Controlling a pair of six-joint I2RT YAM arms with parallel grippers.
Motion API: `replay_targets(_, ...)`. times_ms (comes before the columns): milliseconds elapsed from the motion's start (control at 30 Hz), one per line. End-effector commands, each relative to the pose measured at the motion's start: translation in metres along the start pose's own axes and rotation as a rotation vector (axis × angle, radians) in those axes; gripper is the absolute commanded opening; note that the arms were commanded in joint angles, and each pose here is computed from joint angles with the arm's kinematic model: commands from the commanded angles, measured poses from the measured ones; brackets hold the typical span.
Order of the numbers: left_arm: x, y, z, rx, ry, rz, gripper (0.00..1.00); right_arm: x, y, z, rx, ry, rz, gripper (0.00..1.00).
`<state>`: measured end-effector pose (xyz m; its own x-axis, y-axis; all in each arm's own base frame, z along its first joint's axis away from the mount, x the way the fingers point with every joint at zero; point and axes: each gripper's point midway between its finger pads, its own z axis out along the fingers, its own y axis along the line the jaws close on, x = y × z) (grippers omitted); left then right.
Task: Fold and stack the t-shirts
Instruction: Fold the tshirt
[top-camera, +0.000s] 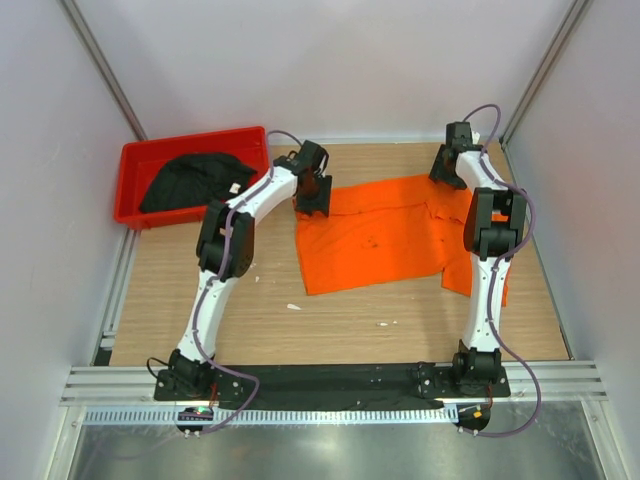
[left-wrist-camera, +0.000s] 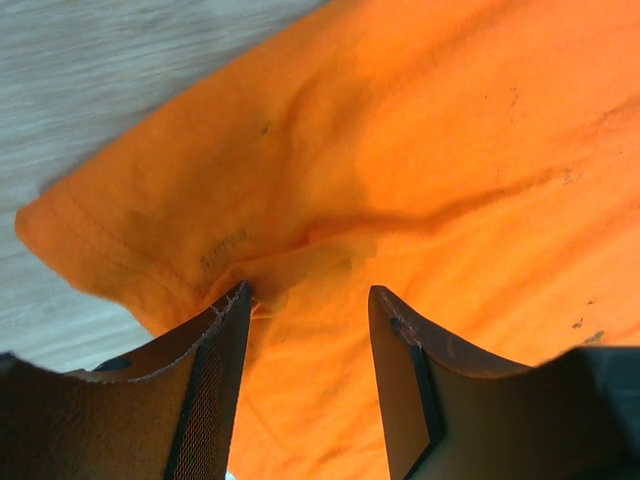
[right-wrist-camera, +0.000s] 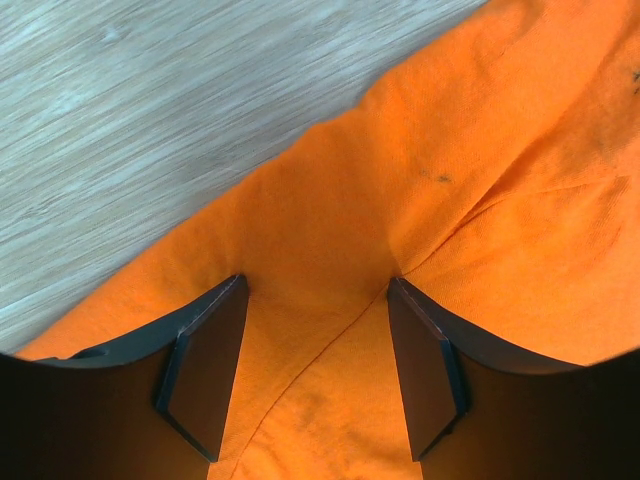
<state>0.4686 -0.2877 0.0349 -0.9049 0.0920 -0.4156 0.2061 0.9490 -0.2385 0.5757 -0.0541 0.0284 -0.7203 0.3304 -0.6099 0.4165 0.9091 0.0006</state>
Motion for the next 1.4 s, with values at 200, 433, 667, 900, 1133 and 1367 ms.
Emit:
replay_targets(200, -0.061, -0.001, -0.087, -0.084, -0.228, -0.040, 0.52, 0.023, -0.004, 0.001, 0.016, 0.061, -0.037, 0.64)
replay_targets(433, -0.073, -0.002, -0.064, -0.008, -0.206, -0.062, 0.49, 0.022, -0.003, -0.005, 0.003, 0.061, -0.038, 0.64)
replay_targets(667, -0.052, 0.003, -0.025, 0.002, -0.127, -0.069, 0.43, 0.020, -0.003, -0.006, 0.002, 0.058, -0.035, 0.64)
replay_targets(900, -0.040, 0.012, 0.002, -0.006, -0.091, -0.083, 0.43, 0.026, 0.001, -0.001, -0.007, 0.070, -0.017, 0.63)
replay_targets(1133, -0.041, 0.034, 0.039, 0.022, -0.061, -0.128, 0.43, 0.025, 0.005, 0.009, 0.000, 0.067, 0.022, 0.62)
replay_targets(1367, -0.076, 0.040, 0.039, 0.085, -0.139, -0.107, 0.43, 0.010, 0.014, 0.016, -0.012, 0.044, 0.060, 0.62)
